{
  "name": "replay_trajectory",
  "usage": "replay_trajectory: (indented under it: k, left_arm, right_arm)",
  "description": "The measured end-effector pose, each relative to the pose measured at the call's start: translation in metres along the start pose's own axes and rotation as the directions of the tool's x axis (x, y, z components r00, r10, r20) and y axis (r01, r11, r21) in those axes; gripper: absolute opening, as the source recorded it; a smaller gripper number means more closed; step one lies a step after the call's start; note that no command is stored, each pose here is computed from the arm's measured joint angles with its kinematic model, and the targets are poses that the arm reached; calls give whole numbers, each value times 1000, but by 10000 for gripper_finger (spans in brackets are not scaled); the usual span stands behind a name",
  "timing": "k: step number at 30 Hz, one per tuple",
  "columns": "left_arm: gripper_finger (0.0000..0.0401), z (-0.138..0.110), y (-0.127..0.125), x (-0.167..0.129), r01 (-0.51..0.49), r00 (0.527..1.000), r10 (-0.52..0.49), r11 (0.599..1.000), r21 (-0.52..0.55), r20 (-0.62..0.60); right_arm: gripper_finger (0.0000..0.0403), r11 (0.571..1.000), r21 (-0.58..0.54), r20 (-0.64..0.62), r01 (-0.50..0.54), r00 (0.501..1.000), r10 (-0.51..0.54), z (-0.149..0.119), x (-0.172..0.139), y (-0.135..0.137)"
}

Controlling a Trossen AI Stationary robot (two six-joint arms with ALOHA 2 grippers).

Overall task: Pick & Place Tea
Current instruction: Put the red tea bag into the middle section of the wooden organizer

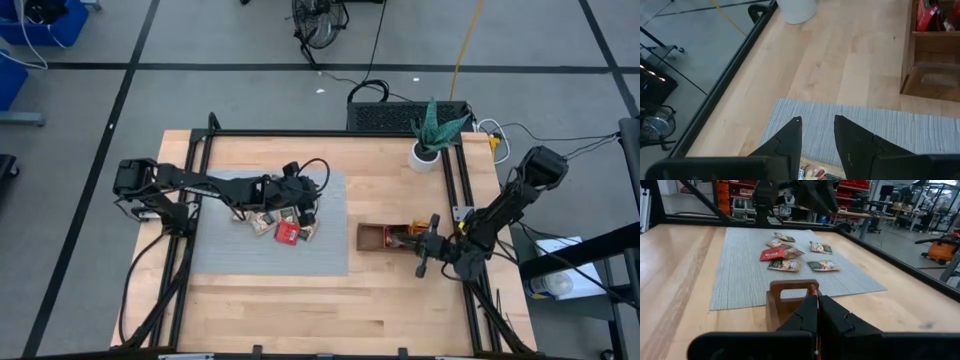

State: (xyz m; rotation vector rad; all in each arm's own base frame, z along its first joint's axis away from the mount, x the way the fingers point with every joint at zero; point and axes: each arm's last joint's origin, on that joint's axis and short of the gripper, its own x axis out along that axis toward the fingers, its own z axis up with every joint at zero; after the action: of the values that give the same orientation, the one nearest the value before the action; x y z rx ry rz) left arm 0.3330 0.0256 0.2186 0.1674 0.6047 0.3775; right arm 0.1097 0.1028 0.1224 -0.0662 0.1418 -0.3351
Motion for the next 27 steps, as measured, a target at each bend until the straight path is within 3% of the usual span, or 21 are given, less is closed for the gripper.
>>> replay_trajectory:
  k: [27]
  left_arm:
    - [118,3,0,0,-2,999,3,1000,-18,33]
  right_arm:
    - [0,986,19,0,166,986,-166,-28,18,6]
